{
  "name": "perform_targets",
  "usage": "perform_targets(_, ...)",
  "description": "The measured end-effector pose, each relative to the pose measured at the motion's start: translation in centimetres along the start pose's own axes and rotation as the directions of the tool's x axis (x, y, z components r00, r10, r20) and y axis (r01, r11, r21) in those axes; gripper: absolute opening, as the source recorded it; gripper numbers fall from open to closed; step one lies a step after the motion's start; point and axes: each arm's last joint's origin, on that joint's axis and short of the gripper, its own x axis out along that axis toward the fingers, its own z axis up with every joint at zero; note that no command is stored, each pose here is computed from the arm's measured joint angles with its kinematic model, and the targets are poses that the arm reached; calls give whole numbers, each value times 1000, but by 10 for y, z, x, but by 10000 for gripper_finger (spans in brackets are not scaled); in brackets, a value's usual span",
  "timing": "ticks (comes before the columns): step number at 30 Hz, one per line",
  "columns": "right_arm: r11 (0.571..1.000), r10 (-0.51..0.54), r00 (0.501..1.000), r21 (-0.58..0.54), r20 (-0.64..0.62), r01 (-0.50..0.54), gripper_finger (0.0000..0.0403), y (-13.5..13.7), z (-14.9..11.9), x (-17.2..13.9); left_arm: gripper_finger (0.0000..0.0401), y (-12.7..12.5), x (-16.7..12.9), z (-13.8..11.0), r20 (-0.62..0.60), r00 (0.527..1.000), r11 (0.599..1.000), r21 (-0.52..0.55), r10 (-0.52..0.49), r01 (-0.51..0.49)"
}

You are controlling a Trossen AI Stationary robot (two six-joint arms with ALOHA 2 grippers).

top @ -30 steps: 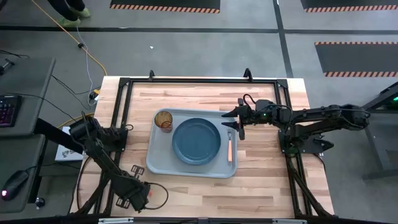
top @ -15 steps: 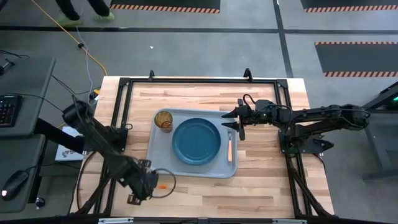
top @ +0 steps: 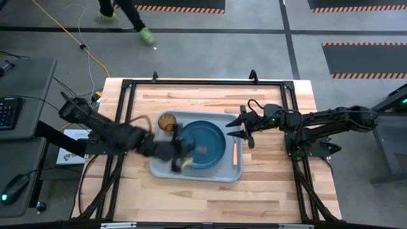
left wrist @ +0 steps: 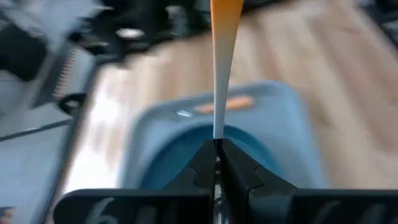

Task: Pick and place plate/cup/fork/spoon on tray
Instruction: Put the orange spoon on the blue tray to the left of the orange fork

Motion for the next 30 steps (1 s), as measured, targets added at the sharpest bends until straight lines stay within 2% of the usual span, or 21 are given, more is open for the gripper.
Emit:
perform_targets(4, 1000, 16, 999, -15, 31, -15, 158, 7, 3, 2, 1, 40, 43, -15, 6, 991, 990, -60, 132, -131)
perform_targets(7, 997, -71, 997, -27, 42, 72, 158, 11, 3, 3, 1, 68, 71, -36, 44, 974, 963, -165, 223, -213)
perform_targets(12, 964, -246, 968, -86, 54, 250, 158, 13, 3, 4, 0, 92, 105, -63, 212, 930, 915, -341, 299, -216)
perform_targets(15, 925, -363, 928, -88, 80, 369, 158, 11, 5, 3, 0, 96, 117, -71, 272, 895, 885, -406, 353, -226)
perform_targets(18, 891, -439, 895, -85, 85, 445, 158, 9, 6, 2, 0, 92, 131, -76, 270, 879, 868, -426, 392, -256)
perform_targets(23, 888, -443, 892, -90, 92, 451, 158, 9, 6, 2, 0, 86, 146, -81, 301, 856, 862, -428, 420, -273)
perform_targets(26, 887, -443, 890, -94, 109, 453, 158, 9, 8, 2, 0, 87, 148, -83, 301, 848, 871, -378, 435, -313)
perform_targets(30, 884, -443, 887, -99, 128, 456, 158, 9, 10, 2, 0, 88, 148, -83, 295, 845, 871, -363, 446, -333)
